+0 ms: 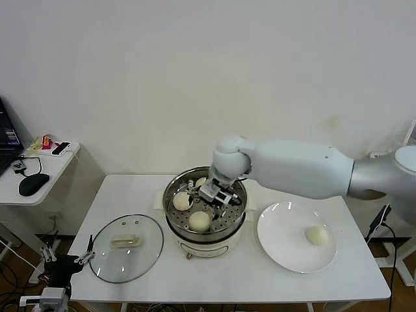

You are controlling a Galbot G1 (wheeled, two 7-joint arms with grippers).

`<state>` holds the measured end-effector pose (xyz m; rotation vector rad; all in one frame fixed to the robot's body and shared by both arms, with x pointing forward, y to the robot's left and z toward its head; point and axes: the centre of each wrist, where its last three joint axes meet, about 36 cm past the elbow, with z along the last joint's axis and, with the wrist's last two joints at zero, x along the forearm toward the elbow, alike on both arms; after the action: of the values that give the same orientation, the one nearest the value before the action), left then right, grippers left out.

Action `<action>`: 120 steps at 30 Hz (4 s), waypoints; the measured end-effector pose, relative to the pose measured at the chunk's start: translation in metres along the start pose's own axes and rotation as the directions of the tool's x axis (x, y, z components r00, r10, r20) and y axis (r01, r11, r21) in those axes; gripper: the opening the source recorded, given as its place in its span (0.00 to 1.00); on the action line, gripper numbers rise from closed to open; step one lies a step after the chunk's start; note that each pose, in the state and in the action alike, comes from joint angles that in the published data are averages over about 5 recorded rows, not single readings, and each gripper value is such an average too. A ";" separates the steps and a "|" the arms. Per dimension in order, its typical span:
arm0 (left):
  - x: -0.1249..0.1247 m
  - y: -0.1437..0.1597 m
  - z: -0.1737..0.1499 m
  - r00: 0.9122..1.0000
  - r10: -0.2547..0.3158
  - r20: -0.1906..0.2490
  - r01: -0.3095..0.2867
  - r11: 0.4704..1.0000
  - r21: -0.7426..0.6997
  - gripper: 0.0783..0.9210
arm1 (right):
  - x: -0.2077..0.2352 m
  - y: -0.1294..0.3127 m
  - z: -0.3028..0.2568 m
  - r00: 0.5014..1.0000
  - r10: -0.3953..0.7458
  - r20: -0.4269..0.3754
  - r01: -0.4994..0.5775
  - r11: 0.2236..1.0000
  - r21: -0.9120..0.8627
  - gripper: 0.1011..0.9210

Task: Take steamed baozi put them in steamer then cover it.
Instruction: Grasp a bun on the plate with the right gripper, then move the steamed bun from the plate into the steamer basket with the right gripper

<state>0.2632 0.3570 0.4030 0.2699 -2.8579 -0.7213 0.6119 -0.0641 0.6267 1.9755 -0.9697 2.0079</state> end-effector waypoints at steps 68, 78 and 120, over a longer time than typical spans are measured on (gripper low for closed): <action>-0.002 -0.013 -0.009 0.998 0.062 -0.004 -0.062 0.998 -0.027 0.88 | -0.041 0.350 0.176 0.944 -0.218 -0.248 -0.085 0.566 -0.820 0.85; -0.004 -0.014 -0.007 0.998 0.061 -0.007 -0.061 0.998 -0.025 0.88 | -0.049 0.348 0.178 0.942 -0.223 -0.251 -0.085 0.565 -0.821 0.74; -0.014 -0.013 -0.009 0.998 0.067 0.008 -0.067 0.997 -0.030 0.88 | 0.102 0.124 0.108 0.965 0.103 -0.239 -0.243 0.694 -0.678 0.64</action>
<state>0.2806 0.3448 0.4021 0.1660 -2.8471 -0.7534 0.6242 -0.2517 0.6732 1.2853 -1.6187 1.4929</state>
